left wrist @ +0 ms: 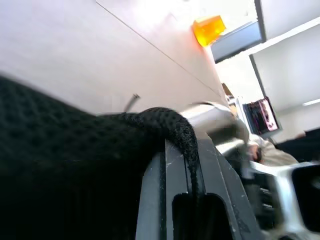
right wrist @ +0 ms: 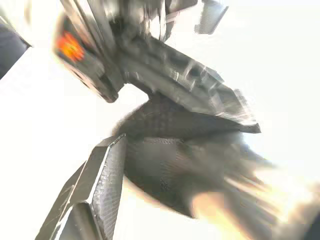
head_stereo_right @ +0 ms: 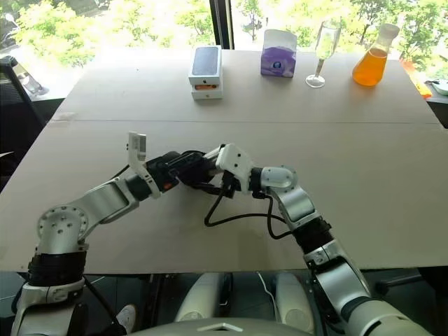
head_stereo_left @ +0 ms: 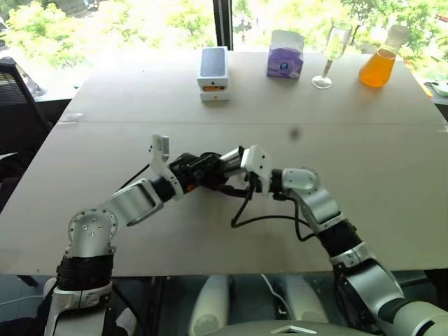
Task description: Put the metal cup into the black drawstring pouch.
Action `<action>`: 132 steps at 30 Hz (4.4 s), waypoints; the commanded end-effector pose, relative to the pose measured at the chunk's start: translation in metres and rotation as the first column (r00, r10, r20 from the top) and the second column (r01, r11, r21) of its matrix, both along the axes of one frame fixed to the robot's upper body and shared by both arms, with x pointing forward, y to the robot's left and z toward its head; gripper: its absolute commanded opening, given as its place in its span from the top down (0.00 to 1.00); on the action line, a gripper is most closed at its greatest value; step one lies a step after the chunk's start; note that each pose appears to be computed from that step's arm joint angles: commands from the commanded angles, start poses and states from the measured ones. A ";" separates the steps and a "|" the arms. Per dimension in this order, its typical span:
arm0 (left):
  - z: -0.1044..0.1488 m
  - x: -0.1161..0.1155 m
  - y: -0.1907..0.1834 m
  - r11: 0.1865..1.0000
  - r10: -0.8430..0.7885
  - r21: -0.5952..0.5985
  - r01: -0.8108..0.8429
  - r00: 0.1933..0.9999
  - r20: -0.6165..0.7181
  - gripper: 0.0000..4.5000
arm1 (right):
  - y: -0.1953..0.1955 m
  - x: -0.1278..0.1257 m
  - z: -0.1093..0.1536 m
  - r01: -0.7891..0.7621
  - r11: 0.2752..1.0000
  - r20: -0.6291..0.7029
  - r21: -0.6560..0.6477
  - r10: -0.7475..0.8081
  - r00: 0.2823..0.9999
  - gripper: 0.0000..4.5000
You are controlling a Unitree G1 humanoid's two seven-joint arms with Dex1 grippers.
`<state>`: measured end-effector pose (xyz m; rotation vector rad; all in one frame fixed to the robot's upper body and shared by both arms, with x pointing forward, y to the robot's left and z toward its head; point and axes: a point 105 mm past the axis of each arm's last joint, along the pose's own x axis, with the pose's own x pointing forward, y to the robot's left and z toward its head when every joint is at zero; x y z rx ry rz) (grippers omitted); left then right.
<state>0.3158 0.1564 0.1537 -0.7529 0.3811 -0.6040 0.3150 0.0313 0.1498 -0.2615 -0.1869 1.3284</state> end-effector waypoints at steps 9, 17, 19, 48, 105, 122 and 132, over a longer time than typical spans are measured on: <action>-0.001 0.004 -0.008 0.999 -0.049 0.024 0.048 0.998 0.027 1.00 | 0.006 0.001 0.013 0.047 0.998 -0.044 0.047 -0.045 0.998 0.33; 0.001 0.003 0.002 1.000 -0.019 0.022 0.018 0.999 0.029 1.00 | -0.004 0.005 0.001 0.076 0.997 -0.067 0.012 -0.075 0.995 1.00; 0.000 0.004 0.005 0.999 -0.012 0.039 0.011 1.000 0.025 1.00 | -0.006 0.006 -0.002 0.082 0.997 -0.065 -0.001 -0.082 0.995 1.00; 0.008 0.009 0.009 0.992 -0.051 0.114 0.046 0.998 0.043 1.00 | -0.068 -0.008 -0.019 0.255 0.961 -0.145 -0.103 -0.268 0.952 0.61; 0.034 0.008 -0.015 0.983 -0.164 0.098 0.156 0.984 0.075 1.00 | -0.032 -0.031 0.012 0.180 0.971 -0.253 0.156 -0.137 0.958 0.97; -0.008 0.007 0.001 0.957 -0.060 0.279 0.084 0.994 -0.095 1.00 | 0.000 -0.009 -0.030 0.146 0.985 -0.306 0.090 -0.112 0.945 0.97; -0.027 0.002 0.026 0.801 -0.018 0.594 0.079 0.994 -0.109 1.00 | 0.020 0.003 -0.041 0.137 0.989 -0.244 0.050 -0.121 0.962 0.97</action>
